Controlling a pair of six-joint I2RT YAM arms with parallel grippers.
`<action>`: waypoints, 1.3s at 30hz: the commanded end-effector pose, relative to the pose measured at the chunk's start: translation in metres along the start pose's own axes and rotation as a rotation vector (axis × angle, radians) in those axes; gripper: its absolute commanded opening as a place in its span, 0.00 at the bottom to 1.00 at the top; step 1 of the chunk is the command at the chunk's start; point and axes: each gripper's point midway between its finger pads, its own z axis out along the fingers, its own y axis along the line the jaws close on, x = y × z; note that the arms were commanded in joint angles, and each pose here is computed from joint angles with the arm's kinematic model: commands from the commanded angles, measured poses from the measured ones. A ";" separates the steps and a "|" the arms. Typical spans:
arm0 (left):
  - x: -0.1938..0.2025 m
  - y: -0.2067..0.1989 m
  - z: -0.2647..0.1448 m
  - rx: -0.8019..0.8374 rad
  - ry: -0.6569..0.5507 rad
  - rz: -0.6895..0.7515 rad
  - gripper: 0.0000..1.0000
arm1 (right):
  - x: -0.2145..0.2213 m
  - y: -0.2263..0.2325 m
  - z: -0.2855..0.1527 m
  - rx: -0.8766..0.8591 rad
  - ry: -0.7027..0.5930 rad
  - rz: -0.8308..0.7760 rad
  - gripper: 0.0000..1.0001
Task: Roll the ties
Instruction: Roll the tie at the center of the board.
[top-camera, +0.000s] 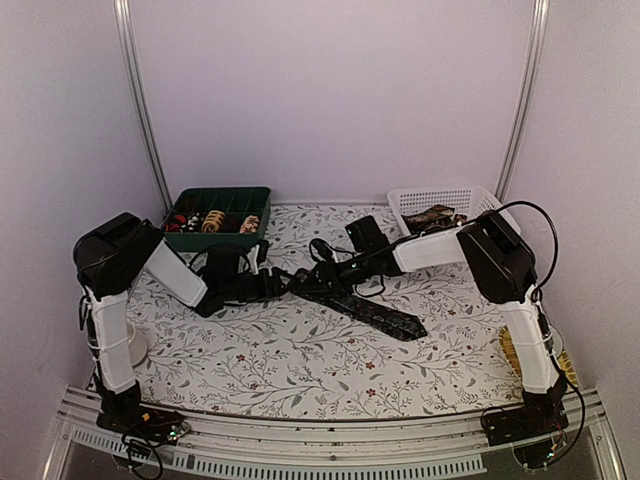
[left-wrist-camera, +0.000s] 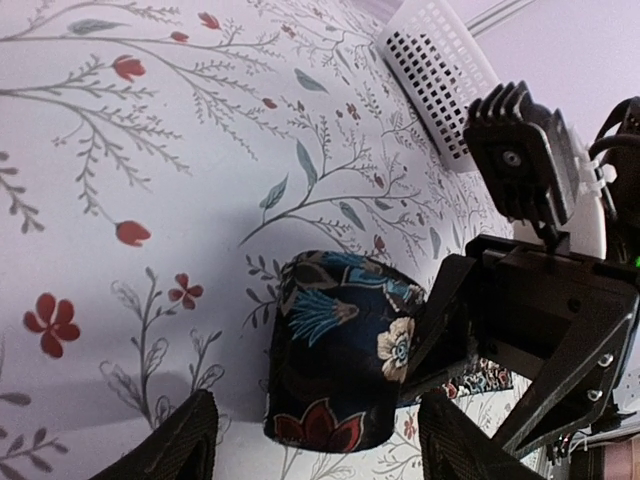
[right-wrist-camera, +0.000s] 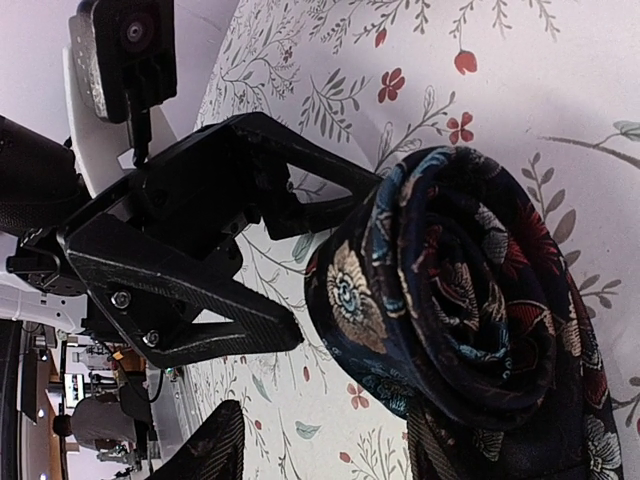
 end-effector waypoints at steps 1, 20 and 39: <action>0.000 0.001 0.013 0.045 0.020 0.024 0.69 | 0.020 -0.045 0.016 0.037 0.041 0.077 0.55; 0.016 0.011 0.035 0.099 0.093 -0.013 0.38 | 0.015 -0.043 0.014 0.032 0.034 0.072 0.55; 0.000 0.014 0.033 -0.002 0.102 -0.091 0.08 | -0.025 0.105 -0.115 -0.079 -0.142 -0.186 0.67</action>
